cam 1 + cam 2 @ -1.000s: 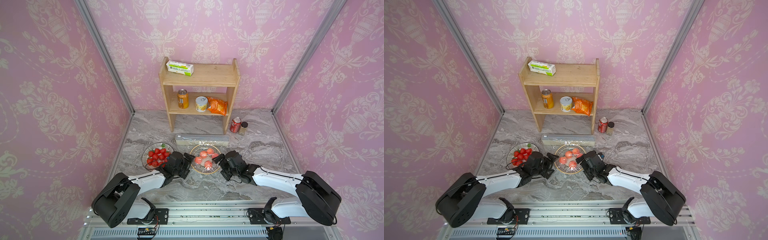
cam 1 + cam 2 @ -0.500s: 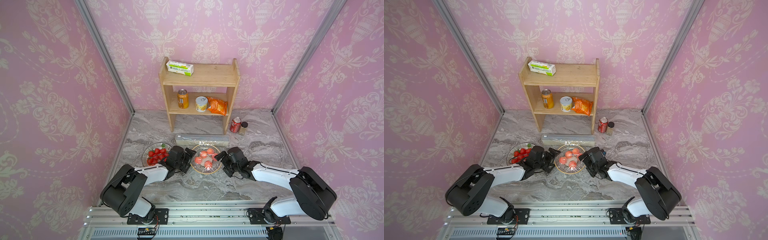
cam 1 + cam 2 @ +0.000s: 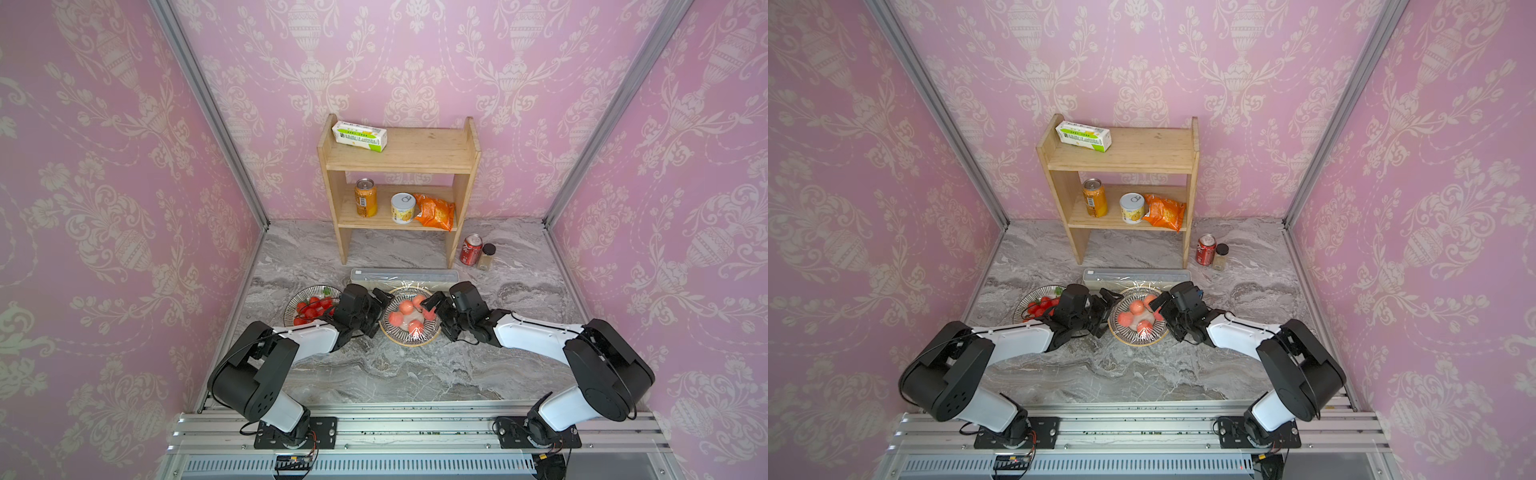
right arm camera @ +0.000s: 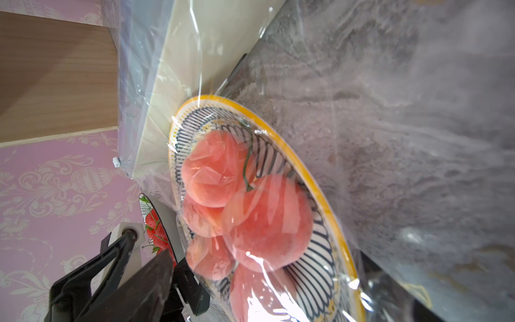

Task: Wrap the plate with plastic wrap
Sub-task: Cover the plate with plastic wrap.

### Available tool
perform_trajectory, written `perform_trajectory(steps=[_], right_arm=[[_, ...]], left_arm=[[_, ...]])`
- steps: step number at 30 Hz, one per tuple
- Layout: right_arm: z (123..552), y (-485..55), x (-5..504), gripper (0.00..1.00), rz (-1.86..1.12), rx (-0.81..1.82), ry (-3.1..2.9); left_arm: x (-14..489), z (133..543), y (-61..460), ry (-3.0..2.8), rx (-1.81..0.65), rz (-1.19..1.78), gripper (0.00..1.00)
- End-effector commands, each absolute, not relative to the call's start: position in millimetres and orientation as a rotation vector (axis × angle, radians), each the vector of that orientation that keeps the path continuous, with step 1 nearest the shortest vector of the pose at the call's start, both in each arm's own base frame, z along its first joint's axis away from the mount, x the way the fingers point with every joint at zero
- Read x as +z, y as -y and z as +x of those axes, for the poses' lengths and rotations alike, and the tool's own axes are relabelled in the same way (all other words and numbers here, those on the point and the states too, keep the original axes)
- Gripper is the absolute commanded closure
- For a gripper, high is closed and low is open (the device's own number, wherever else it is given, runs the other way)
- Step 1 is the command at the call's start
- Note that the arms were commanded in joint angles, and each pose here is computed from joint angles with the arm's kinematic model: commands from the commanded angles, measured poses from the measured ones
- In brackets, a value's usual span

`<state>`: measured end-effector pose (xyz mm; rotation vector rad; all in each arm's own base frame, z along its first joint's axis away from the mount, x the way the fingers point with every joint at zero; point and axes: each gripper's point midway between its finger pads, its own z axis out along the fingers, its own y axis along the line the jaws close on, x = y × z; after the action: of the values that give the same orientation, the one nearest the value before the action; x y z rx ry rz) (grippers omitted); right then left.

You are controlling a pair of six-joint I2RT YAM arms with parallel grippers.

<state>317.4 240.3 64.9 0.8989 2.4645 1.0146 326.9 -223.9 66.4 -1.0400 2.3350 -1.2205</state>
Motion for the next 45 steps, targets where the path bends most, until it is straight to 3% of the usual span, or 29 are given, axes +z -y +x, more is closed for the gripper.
perform_trajectory(steps=[1,15,27,45], right_arm=[[325.1,-254.6,74.8,0.0,0.835,1.079,-2.466],[314.2,-210.5,74.7,0.0,0.791,0.898,-2.51],[345.1,-235.1,80.6,0.0,0.693,0.969,-2.532],[315.0,-257.2,82.4,0.0,0.693,1.061,-2.553]], left_arm=[[74.6,332.3,232.7,-2.346,-1.262,-0.972,0.01],[80.1,326.1,183.3,-2.368,-1.067,-0.969,0.01],[90.8,361.9,217.5,-2.389,-1.204,-0.845,0.01],[87.6,327.4,222.4,-2.442,-1.21,-0.837,0.01]])
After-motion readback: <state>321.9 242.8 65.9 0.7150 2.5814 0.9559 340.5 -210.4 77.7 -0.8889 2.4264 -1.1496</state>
